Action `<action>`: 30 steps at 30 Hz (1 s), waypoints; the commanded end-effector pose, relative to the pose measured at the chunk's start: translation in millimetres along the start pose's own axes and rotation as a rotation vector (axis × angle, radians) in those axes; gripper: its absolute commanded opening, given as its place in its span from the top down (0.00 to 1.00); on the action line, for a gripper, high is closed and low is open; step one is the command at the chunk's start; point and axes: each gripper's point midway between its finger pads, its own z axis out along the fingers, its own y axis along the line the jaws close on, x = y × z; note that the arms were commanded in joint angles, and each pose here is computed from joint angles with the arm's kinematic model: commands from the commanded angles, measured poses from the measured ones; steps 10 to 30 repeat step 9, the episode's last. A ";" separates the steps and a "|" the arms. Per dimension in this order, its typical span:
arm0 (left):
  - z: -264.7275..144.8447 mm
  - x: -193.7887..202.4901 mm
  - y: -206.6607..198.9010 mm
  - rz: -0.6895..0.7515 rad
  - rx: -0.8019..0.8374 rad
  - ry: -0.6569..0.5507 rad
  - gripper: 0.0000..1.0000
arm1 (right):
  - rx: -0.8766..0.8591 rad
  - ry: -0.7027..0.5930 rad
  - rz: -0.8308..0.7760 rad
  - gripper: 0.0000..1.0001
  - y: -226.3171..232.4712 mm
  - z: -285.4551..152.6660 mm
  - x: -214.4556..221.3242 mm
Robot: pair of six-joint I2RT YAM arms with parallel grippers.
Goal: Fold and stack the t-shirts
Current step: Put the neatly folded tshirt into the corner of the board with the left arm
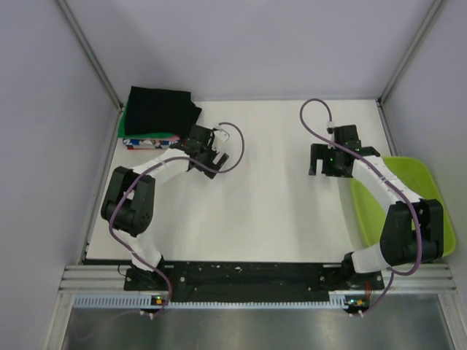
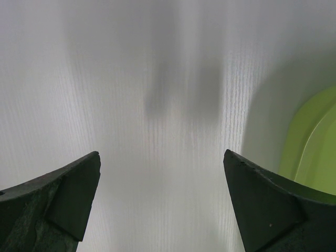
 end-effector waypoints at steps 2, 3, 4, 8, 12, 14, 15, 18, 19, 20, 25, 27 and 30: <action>-24.2 -31.7 4.5 -0.026 -0.011 -0.155 0.01 | -0.001 -0.070 -0.016 0.01 1.0 -11.4 -16.7; -23.8 -29.7 3.3 -0.022 -0.007 -0.152 0.01 | 0.000 -0.069 -0.017 0.01 1.1 -11.1 -16.0; -24.4 -29.2 2.1 -0.022 -0.002 -0.155 0.01 | -0.001 -0.071 -0.016 0.01 1.0 -11.8 -17.0; -24.9 -27.2 -8.2 -0.010 0.050 -0.168 0.01 | 0.002 -0.070 -0.017 0.01 0.7 -12.2 -14.9; -25.1 -28.0 -8.6 -0.011 0.053 -0.170 0.01 | 0.001 -0.073 -0.018 0.01 0.8 -12.9 -15.8; -25.1 -28.0 -8.6 -0.011 0.053 -0.170 0.01 | 0.001 -0.073 -0.018 0.01 0.8 -12.9 -15.8; -25.1 -28.0 -8.6 -0.011 0.053 -0.170 0.01 | 0.001 -0.073 -0.018 0.01 0.8 -12.9 -15.8; -25.1 -28.0 -8.6 -0.011 0.053 -0.170 0.01 | 0.001 -0.073 -0.018 0.01 0.8 -12.9 -15.8; -25.1 -28.0 -8.6 -0.011 0.053 -0.170 0.01 | 0.001 -0.073 -0.018 0.01 0.8 -12.9 -15.8; -25.1 -28.0 -8.6 -0.011 0.053 -0.170 0.01 | 0.001 -0.073 -0.018 0.01 0.8 -12.9 -15.8; -25.1 -28.0 -8.6 -0.011 0.053 -0.170 0.01 | 0.001 -0.073 -0.018 0.01 0.8 -12.9 -15.8; -25.1 -28.0 -8.6 -0.011 0.053 -0.170 0.01 | 0.001 -0.073 -0.018 0.01 0.8 -12.9 -15.8; -25.1 -28.0 -8.6 -0.011 0.053 -0.170 0.01 | 0.001 -0.073 -0.018 0.01 0.8 -12.9 -15.8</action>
